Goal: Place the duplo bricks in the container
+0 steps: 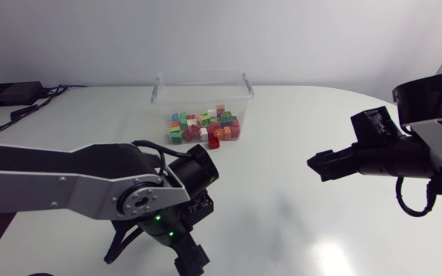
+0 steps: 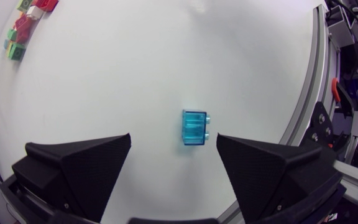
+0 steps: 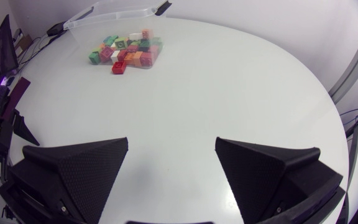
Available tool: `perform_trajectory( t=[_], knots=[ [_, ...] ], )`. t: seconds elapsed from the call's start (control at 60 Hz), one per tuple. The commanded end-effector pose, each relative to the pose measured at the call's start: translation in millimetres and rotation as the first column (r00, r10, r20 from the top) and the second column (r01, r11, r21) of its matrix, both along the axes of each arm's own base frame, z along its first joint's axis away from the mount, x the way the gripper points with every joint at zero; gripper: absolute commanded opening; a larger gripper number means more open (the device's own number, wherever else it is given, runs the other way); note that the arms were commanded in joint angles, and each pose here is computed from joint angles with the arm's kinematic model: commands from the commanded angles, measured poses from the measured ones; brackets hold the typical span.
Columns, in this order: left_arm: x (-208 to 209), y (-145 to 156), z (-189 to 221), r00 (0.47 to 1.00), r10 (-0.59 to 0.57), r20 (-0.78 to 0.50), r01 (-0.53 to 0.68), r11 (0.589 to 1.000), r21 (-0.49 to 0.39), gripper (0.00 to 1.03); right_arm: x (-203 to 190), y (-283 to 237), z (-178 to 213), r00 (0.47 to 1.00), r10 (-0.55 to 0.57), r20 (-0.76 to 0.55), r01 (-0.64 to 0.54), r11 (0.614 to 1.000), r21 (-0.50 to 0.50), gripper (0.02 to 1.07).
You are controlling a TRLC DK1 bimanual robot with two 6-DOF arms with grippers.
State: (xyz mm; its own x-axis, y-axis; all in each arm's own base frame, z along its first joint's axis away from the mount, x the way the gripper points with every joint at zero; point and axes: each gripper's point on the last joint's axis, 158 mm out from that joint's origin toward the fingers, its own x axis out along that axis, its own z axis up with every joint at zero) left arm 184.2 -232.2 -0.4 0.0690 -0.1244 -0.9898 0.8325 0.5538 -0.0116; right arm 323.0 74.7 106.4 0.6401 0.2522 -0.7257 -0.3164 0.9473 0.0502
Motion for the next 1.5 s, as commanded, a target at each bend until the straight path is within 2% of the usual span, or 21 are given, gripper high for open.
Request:
perform_trajectory(
  t=[0.0,0.25,0.367,0.483,0.567,0.583,0.883,1.033,1.15,1.3,1.4,1.483],
  knots=[
    [-4.6,-8.8,-0.2,1.0,-0.003,-0.023,0.003,1.0,0.001,0.93,8.9,6.1,1.3,1.0,0.011,-0.012,-0.011,1.0,0.003,1.03],
    [-16.9,-11.0,-19.7,0.997,-0.036,-0.075,0.039,0.998,0.043,0.9,12.3,25.1,-12.5,0.998,0.058,-0.039,-0.058,0.998,-0.002,1.03],
    [-13.5,-16.6,-23.3,0.997,-0.036,-0.065,0.037,0.999,0.026,0.79,12.9,30.7,-15.1,0.997,0.072,-0.04,-0.073,0.997,-0.005,1.03],
    [-8.8,-20.8,-26.2,0.998,-0.028,-0.052,0.028,1.0,0.003,0.59,13.4,32.4,-18.7,0.996,0.08,-0.046,-0.081,0.997,-0.009,1.03],
    [-9.2,-19.9,-29.8,0.998,-0.024,-0.061,0.024,1.0,0.006,0.54,14.3,33.2,-21.1,0.996,0.083,-0.046,-0.083,0.996,-0.01,1.03],
    [-10.1,-18.8,-32.8,0.997,-0.022,-0.07,0.023,1.0,0.012,0.5,14.2,33.2,-21.6,0.995,0.083,-0.048,-0.083,0.996,-0.01,1.03],
    [-12.5,-13.8,-40.8,0.995,-0.02,-0.098,0.023,0.999,0.03,0.42,14.9,36.1,-20.5,0.995,0.093,-0.041,-0.093,0.996,-0.011,1.03],
    [-16.9,-5.5,-42.9,0.992,-0.038,-0.121,0.045,0.997,0.062,0.32,12.7,48.2,-26.4,0.99,0.127,-0.057,-0.128,0.992,-0.015,1.03],
    [-9.5,-0.4,-19.9,0.994,-0.036,-0.099,0.04,0.998,0.038,0.29,15.5,72.3,-34.5,0.983,0.165,-0.081,-0.165,0.986,0.001,1.03],
    [27.9,9.6,31.9,0.999,0.042,0.019,-0.04,0.996,-0.084,0.29,35.0,116.5,-52.9,0.972,0.199,-0.121,-0.201,0.98,-0.002,1.02],
    [42.1,14.9,53.8,0.994,0.084,0.071,-0.074,0.988,-0.138,0.29,47.9,143.6,-64.3,0.968,0.211,-0.136,-0.211,0.977,0.017,1.02],
    [56.6,18.7,72.1,0.986,0.119,0.119,-0.096,0.979,-0.183,0.29,63.4,165.5,-79.1,0.969,0.213,-0.123,-0.216,0.976,-0.007,1.02]
  ],
)
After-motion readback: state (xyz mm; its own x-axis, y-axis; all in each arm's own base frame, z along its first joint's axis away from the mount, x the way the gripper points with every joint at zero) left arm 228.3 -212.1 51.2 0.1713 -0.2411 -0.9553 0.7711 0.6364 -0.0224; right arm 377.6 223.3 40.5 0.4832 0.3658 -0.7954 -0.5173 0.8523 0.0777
